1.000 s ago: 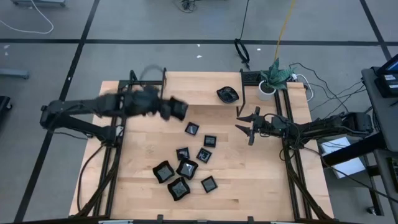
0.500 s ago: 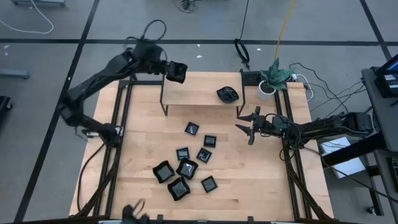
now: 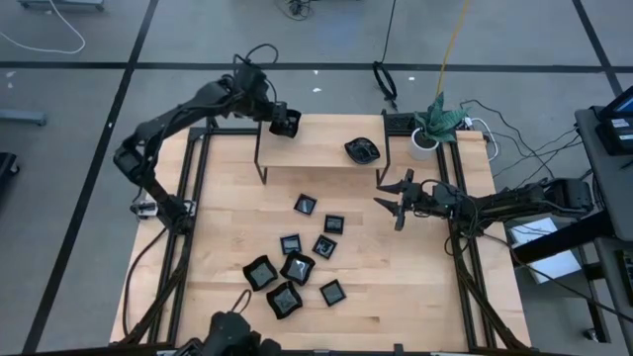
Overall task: Pick & Place Mini shaped plates
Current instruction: Put the distorted square plate on the shelf, then stack the top left distorted square plate on top of the other distorted square plate on the shelf
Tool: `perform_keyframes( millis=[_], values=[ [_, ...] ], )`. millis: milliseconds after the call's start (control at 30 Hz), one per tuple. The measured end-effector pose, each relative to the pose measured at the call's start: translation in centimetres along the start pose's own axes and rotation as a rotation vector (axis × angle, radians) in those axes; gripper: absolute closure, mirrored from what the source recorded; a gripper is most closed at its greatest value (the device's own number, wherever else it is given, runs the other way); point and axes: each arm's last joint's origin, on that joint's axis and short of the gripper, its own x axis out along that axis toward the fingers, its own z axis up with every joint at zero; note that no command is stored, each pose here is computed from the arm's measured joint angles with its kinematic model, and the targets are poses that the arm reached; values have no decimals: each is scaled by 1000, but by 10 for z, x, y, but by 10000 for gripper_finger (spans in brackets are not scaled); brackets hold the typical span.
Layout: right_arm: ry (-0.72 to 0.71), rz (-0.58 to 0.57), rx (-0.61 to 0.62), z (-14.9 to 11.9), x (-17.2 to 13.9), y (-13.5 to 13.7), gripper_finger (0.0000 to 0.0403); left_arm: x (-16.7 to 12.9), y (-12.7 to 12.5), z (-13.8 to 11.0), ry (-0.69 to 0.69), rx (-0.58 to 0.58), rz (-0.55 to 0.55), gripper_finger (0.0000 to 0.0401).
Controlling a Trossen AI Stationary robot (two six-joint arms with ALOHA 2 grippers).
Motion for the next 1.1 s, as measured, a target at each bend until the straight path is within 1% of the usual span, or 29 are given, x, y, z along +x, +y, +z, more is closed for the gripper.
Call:
perform_keyframes(
  millis=[67,167,300,400,500,600,767,867,967,1100],
  values=[
    [2,0,0,0,0,0,245,0,-1,-2,14,8,5,398],
    [12,0,-1,-1,0,0,245,0,0,-5,25,2,57,392],
    [13,0,-1,-1,0,0,245,0,1,-8,54,2,72,367],
    [14,0,0,-1,0,0,245,0,-2,-12,76,27,74,345],
    [15,0,7,-1,0,0,245,1,-6,-15,84,65,68,320],
    [15,0,8,-1,0,0,245,-2,-11,-17,80,138,53,293],
    [18,0,8,-2,0,0,245,-34,-18,-18,-9,219,30,253],
    [18,0,8,-2,0,0,245,-65,-23,-22,-70,261,-16,238],
    [18,0,7,-2,0,0,245,-100,-33,-38,-74,317,-123,230],
    [18,0,6,-2,0,0,245,-134,-53,-75,31,448,-299,233]
  ],
)
